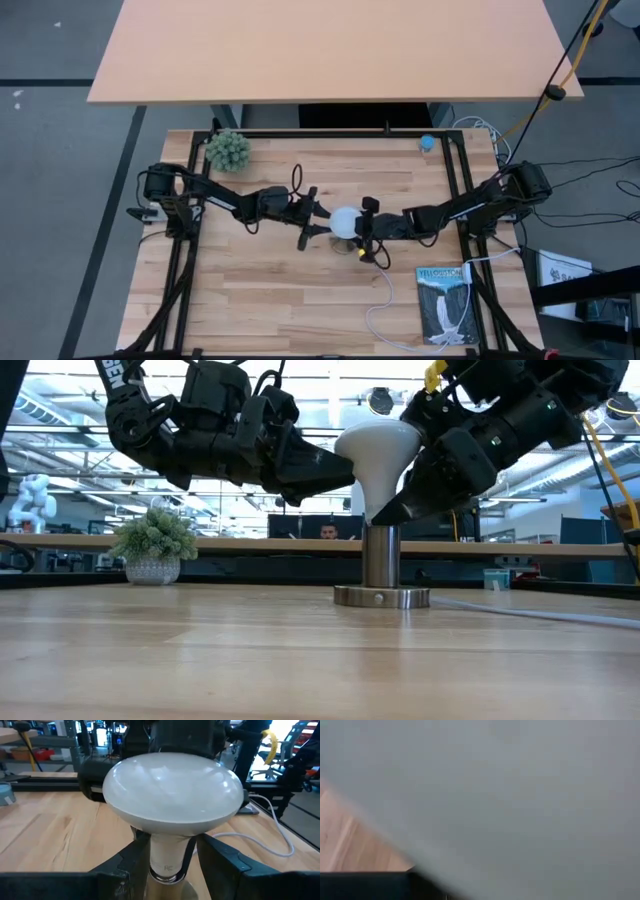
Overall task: Screw lightbulb
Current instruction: Insert the light bulb into the lamp
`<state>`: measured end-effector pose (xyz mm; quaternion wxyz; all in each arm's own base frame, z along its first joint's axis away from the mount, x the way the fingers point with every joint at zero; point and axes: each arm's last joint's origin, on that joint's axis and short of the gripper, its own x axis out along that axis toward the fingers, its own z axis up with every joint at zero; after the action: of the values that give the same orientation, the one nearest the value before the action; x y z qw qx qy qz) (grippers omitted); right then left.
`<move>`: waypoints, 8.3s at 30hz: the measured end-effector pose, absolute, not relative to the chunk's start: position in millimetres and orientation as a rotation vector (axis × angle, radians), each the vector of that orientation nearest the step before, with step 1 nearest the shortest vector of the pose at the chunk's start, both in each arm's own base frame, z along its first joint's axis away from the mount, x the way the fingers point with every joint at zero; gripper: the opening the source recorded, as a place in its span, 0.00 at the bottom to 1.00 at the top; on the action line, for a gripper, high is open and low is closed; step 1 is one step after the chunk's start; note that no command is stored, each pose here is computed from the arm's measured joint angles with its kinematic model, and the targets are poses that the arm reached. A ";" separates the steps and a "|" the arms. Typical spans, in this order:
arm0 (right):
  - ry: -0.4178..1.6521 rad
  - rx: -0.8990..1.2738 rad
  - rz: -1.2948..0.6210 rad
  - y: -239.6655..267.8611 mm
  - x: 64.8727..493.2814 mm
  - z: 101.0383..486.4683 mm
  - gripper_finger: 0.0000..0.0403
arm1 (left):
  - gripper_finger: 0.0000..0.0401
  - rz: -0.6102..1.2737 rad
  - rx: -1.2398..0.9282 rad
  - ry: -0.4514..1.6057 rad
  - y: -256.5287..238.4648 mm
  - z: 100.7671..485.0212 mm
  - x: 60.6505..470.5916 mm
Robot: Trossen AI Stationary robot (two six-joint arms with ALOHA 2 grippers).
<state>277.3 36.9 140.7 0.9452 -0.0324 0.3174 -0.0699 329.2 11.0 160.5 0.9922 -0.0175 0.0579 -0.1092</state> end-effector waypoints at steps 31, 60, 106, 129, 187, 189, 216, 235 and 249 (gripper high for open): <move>0.702 -0.001 -0.160 40.6 270.5 161.6 0.44 | 0.41 -0.235 -0.032 0.097 6.4 164.2 331.1; 0.758 0.079 -0.143 40.2 259.6 168.2 0.44 | 0.41 -0.237 -0.045 0.136 4.0 159.9 330.1; 0.291 0.383 -0.273 57.8 192.6 126.3 0.02 | 0.41 -0.236 -0.041 0.142 4.1 159.3 329.9; 0.321 0.289 -0.302 58.1 210.7 124.5 0.02 | 0.41 -0.206 -0.040 0.159 5.7 157.5 329.8; 0.367 0.444 -0.207 -37.0 183.8 117.0 0.00 | 0.00 -0.277 -0.049 0.272 -22.1 132.3 331.8; 0.314 0.478 -0.098 -30.5 188.4 124.6 0.00 | 0.00 -0.276 -0.049 0.273 -22.0 132.3 331.8; 0.384 0.363 -0.189 24.8 223.7 146.7 0.00 | 0.00 -0.258 -0.053 0.279 -10.2 143.0 345.9; 0.451 0.362 -0.216 34.7 228.5 150.9 0.00 | 0.00 -0.242 -0.060 0.259 -5.1 146.5 348.2; 0.468 0.343 -0.237 36.9 229.4 145.2 0.00 | 0.00 -0.242 -0.058 0.258 -5.1 146.7 348.5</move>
<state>229.4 36.9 145.2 0.9513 0.1687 0.2302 -0.1166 348.5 -5.1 146.7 0.9840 -0.0287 0.1283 -0.1205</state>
